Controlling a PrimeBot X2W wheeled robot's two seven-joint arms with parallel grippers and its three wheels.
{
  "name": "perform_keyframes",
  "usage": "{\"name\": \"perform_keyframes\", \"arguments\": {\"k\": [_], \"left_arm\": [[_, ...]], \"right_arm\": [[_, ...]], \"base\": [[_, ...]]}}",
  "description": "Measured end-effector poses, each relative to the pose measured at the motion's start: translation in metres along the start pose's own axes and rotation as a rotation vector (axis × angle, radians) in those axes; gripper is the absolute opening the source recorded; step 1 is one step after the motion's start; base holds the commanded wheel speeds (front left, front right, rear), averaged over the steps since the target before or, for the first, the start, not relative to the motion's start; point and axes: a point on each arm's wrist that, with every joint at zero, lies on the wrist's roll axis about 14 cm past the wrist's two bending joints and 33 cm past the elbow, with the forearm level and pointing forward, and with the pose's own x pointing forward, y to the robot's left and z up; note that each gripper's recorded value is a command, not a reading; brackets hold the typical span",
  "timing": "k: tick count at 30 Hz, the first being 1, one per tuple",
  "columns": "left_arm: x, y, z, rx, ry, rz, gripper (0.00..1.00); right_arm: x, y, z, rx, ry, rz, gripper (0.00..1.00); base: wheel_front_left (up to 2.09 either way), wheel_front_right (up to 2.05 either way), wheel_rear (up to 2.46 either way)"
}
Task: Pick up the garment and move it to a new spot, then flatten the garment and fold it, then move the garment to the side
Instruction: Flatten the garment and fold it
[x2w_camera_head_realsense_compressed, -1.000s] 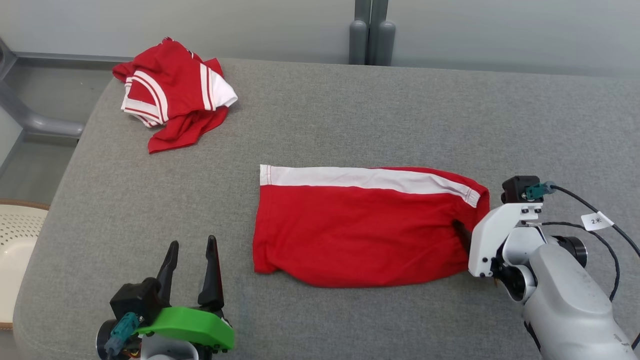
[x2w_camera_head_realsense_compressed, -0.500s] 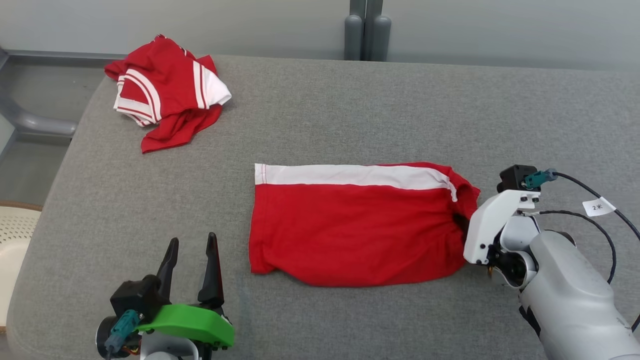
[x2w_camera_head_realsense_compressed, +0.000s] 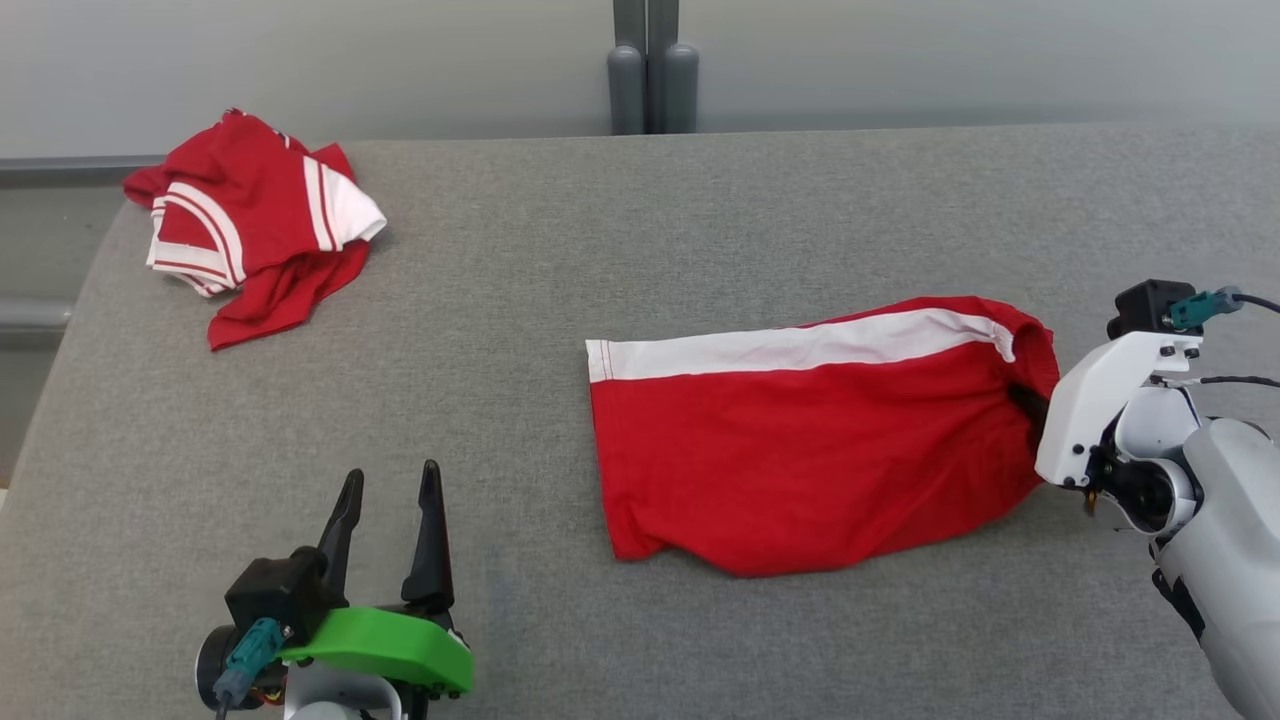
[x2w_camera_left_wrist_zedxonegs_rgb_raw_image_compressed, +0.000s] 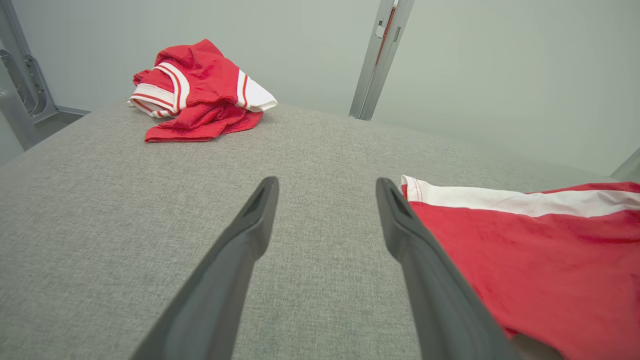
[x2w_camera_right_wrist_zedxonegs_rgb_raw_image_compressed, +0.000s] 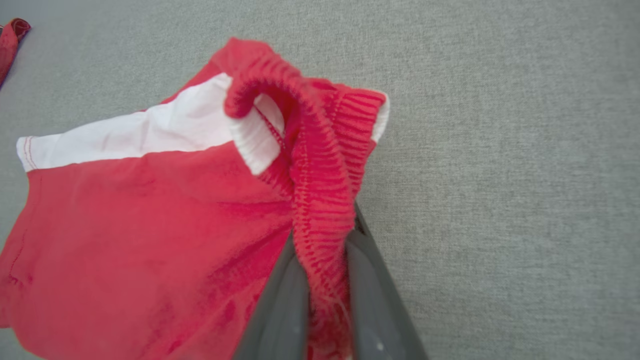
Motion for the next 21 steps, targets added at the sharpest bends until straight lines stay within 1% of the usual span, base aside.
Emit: {"name": "perform_keyframes", "arguments": {"k": [3,7,10,15,21], "left_arm": [[0.003,-0.007,-0.002,0.0,0.008,-0.023,1.0],[0.007,-0.014,-0.004,0.002,0.015,-0.044,1.0],[0.008,-0.017,-0.005,0.004,0.018,-0.055,1.0],[0.007,-0.019,-0.004,0.006,0.015,-0.062,1.0],[0.005,-0.018,-0.001,0.005,0.007,-0.058,1.0]], "right_arm": [[-0.007,-0.004,0.001,0.007,0.0,0.0,0.0],[-0.01,0.013,-0.005,0.031,0.01,0.06,0.0],[-0.012,0.037,-0.008,0.042,0.014,0.13,0.0],[-0.015,0.086,-0.004,0.063,0.012,0.272,0.0],[-0.015,0.134,-0.002,0.137,0.014,0.401,0.0]], "base": [[0.0,0.0,0.0],[0.0,0.0,0.0],[0.0,0.0,0.0],[0.0,0.0,0.0],[0.0,0.0,0.0]]}}
